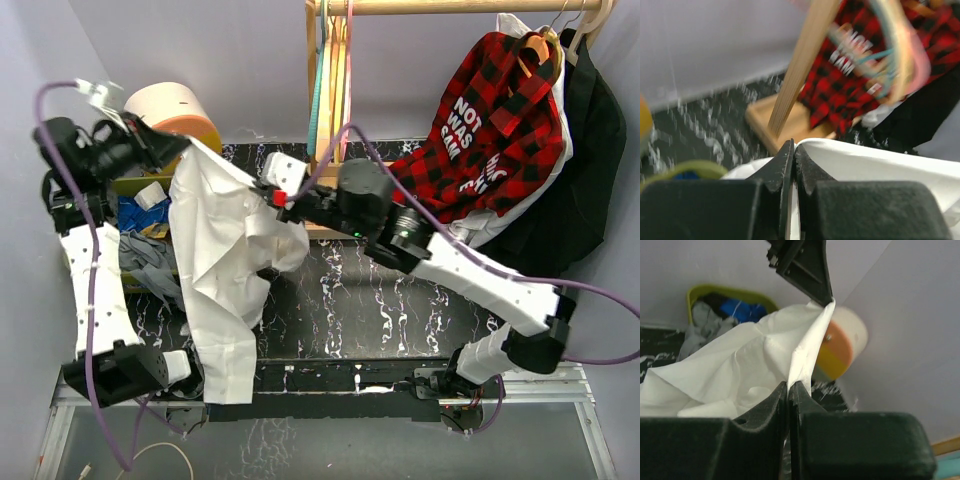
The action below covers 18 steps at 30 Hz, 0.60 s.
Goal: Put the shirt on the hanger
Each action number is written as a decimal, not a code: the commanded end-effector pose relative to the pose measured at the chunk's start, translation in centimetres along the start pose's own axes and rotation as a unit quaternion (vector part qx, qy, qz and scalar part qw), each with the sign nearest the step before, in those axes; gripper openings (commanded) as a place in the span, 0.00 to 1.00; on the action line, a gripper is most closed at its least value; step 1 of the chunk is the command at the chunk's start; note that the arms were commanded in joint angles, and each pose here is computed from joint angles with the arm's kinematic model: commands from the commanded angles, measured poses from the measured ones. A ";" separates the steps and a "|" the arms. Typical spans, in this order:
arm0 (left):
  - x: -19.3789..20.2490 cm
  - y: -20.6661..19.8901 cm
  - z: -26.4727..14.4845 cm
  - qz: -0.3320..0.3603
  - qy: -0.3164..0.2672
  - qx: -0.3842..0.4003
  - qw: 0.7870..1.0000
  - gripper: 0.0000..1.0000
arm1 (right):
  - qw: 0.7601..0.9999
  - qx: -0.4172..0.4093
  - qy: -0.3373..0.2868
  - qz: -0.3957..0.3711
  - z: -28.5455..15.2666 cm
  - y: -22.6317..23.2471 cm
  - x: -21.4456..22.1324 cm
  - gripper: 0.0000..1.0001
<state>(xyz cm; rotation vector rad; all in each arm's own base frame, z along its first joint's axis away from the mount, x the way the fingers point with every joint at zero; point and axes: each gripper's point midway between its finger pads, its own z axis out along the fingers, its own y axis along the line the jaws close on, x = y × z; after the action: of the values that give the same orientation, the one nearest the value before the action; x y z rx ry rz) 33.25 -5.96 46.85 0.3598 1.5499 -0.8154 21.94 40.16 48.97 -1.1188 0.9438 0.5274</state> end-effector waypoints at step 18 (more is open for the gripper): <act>14.9 13.8 -4.9 0.033 0.352 -0.313 0.881 0.97 | 0.907 0.069 0.113 0.400 6.5 0.5 23.1 0.08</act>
<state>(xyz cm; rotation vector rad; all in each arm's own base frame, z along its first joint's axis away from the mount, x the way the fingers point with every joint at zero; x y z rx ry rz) 38.60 0.97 22.43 0.1372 2.3668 -0.3705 32.81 42.83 27.02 -0.8343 1.6556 0.9077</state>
